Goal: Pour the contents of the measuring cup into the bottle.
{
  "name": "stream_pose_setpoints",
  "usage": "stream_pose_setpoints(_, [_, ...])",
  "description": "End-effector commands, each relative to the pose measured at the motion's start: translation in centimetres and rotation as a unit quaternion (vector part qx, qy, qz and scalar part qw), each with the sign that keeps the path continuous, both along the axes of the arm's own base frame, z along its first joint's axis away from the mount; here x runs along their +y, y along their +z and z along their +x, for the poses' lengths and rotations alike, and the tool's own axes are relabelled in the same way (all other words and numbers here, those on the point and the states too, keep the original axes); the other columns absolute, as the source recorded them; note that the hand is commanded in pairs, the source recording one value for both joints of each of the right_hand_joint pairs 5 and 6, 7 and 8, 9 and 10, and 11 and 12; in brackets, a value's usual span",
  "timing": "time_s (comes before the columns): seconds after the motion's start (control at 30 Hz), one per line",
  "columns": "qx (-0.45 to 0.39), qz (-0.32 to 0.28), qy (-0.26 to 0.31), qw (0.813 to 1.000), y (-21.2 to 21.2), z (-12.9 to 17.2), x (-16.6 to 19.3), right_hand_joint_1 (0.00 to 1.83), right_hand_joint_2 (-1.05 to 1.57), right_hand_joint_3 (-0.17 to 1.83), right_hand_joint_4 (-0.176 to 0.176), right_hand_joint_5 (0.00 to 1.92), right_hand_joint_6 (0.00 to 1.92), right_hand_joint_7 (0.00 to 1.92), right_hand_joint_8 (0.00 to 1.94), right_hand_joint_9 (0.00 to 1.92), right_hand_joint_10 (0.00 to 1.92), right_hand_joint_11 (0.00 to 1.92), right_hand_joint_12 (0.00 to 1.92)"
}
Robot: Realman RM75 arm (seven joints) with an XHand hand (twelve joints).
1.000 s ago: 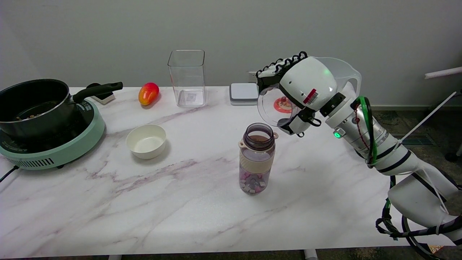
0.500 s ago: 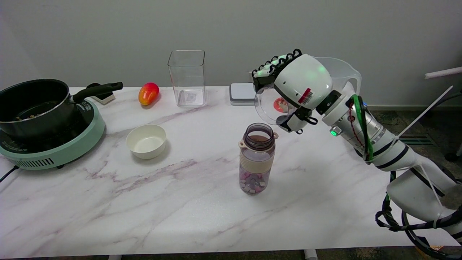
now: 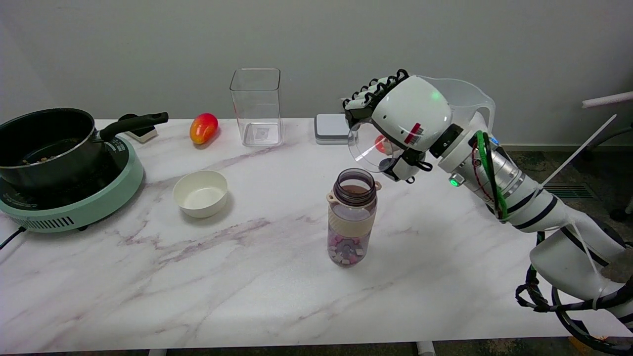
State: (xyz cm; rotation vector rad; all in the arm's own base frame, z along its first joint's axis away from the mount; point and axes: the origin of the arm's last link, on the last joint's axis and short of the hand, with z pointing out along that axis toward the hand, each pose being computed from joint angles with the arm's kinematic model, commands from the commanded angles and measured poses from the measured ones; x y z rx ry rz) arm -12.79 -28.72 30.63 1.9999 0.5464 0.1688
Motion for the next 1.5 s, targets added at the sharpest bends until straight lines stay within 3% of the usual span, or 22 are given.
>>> stream_pose_setpoints(0.03, [0.030, -0.004, 0.009, 1.000, -0.1, -0.1, 0.0, 1.60, 0.55, 1.02, 0.000, 1.43, 1.43, 1.44, 1.44, 1.34, 1.34, 1.17, 1.17])
stream_pose_setpoints(1.5, [0.056, 0.012, 0.061, 0.996, -1.5, 0.0, 0.9, 1.56, 0.82, 0.75, 0.000, 1.52, 1.52, 1.50, 1.50, 1.40, 1.40, 1.22, 1.22])
